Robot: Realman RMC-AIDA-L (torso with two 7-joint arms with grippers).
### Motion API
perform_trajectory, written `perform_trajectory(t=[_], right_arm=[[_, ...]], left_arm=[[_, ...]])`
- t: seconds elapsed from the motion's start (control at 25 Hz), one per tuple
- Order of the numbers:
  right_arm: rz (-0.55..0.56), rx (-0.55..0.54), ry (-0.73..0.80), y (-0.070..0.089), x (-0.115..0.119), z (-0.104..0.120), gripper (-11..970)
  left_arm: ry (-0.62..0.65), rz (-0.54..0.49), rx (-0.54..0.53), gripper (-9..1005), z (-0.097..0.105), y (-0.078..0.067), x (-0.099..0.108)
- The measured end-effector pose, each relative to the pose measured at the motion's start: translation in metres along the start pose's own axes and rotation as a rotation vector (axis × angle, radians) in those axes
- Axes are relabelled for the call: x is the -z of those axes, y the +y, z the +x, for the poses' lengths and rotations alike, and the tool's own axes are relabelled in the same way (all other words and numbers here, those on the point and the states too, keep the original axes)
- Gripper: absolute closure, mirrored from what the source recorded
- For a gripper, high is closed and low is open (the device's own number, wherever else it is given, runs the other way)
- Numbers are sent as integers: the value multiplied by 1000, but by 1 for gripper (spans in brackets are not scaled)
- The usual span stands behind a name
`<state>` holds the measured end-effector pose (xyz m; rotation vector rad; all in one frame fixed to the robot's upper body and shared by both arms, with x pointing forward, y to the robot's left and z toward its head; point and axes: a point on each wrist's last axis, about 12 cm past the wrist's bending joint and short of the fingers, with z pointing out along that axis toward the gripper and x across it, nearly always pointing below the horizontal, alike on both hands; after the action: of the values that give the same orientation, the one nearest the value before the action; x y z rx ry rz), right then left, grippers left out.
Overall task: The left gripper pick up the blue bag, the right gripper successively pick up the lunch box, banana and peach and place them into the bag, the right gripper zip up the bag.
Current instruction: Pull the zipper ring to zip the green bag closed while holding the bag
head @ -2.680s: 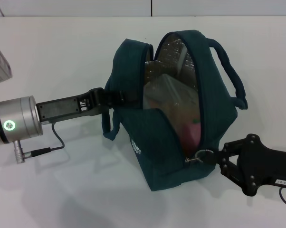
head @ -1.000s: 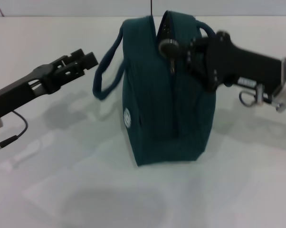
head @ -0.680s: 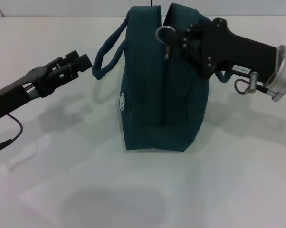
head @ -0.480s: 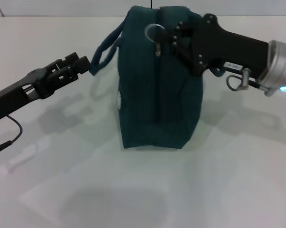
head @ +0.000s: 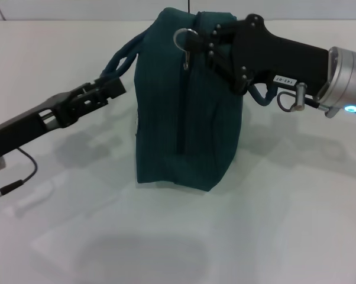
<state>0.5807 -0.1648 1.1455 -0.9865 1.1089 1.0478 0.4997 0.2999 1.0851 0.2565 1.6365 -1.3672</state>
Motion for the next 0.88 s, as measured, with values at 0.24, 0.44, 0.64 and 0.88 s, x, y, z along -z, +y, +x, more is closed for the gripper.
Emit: perform_trajectory(t=[0.24, 0.44, 0.64, 0.88], right_arm=[[28, -17, 10, 3, 9, 6, 945], [34, -21, 13, 4, 11, 7, 945], [36, -23, 14, 4, 11, 8, 944], [27, -25, 20, 5, 11, 9, 944]], left_arm=[[46, 48, 43, 119, 3, -2, -17], [84, 67, 59, 119, 6, -3, -24], [93, 72, 58, 120, 7, -4, -25], [92, 65, 46, 120, 8, -3, -27]])
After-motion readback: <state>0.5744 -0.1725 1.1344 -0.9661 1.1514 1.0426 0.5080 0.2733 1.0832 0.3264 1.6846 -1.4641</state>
